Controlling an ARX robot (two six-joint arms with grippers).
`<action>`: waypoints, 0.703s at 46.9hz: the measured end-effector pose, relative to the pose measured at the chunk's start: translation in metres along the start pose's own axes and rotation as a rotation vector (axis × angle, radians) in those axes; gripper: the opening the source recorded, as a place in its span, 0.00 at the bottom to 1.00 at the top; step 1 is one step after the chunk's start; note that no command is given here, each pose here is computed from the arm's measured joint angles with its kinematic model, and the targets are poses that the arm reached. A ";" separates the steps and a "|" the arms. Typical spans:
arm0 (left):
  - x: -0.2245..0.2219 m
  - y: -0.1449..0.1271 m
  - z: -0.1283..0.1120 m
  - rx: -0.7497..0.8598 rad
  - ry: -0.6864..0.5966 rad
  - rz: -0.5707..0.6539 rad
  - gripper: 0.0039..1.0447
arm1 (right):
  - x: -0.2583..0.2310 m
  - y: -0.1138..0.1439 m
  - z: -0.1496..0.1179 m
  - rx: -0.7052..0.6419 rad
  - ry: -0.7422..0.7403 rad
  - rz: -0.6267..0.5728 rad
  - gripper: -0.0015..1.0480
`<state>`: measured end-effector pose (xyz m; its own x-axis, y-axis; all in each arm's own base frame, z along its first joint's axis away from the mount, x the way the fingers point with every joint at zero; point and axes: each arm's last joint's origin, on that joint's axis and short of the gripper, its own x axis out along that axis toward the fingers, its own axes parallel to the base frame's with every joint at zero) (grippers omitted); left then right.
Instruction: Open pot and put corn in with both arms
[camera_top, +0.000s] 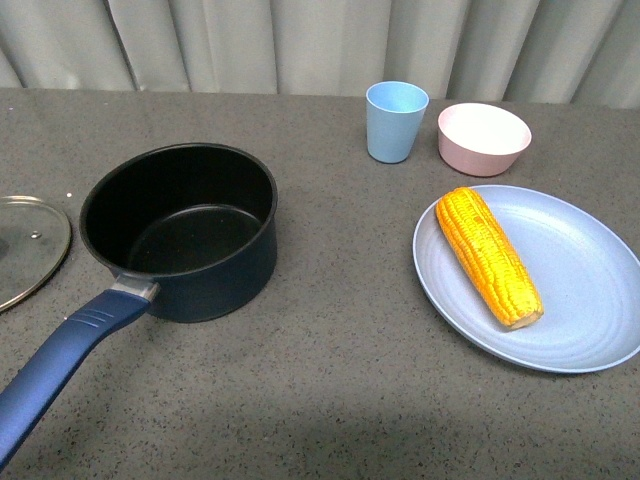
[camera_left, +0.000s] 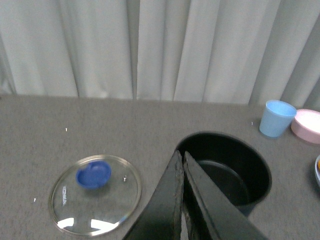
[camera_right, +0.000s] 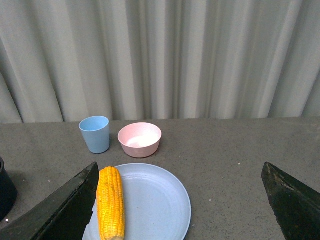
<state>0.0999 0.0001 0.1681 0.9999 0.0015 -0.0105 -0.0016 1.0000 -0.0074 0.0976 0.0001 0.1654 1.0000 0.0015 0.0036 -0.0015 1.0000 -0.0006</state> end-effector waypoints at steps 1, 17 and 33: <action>-0.001 0.000 0.000 0.000 -0.009 0.000 0.04 | 0.000 0.000 0.000 0.000 0.000 0.000 0.91; -0.003 0.000 0.002 0.000 -0.027 0.000 0.19 | 0.001 0.000 0.002 -0.041 -0.022 -0.077 0.91; -0.003 0.000 0.002 0.000 -0.027 0.000 0.74 | 0.055 -0.024 0.011 -0.120 0.085 -0.278 0.91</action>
<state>0.0968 0.0001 0.1698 0.9999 0.0015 0.0170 -0.0014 1.0000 -0.0074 0.1527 -0.0243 0.1763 0.9587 -0.2772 -0.0639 0.2674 0.9548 -0.1295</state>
